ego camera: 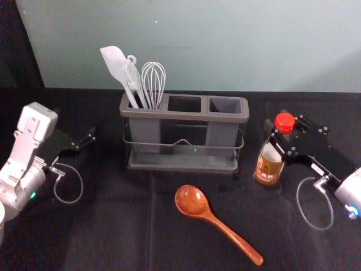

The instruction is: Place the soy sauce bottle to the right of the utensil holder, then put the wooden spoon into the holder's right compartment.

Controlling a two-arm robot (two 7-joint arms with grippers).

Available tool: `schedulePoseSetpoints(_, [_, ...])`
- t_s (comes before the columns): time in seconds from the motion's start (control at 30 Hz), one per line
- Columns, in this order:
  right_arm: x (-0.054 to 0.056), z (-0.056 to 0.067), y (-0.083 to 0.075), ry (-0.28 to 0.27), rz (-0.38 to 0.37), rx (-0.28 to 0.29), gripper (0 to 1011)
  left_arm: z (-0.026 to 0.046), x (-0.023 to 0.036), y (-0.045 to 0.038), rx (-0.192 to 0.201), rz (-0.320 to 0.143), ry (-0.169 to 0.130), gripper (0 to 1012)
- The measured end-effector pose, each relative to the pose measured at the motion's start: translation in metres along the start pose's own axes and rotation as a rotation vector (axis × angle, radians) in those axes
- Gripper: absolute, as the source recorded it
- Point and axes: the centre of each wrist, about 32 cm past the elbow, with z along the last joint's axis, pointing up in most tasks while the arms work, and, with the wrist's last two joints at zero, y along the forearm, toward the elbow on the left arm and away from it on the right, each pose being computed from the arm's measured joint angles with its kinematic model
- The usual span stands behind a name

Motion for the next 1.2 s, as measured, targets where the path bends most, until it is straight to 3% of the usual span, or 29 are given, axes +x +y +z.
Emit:
schedulePoseSetpoints(0.5, [0.007, -0.018, 0.034, 0.076, -0.137, -0.006, 382, 0.0, 0.0, 0.0, 0.0, 0.0, 0.0, 1005])
schedulePoseSetpoints(0.83, [0.01, -0.03, 0.052, 0.124, -0.151, -0.007, 382, 0.0, 0.0, 0.0, 0.0, 0.0, 0.0, 1005])
schedulePoseSetpoints(1.2, [0.013, -0.037, 0.063, 0.123, -0.156, -0.003, 382, 0.0, 0.0, 0.0, 0.0, 0.0, 0.0, 1005])
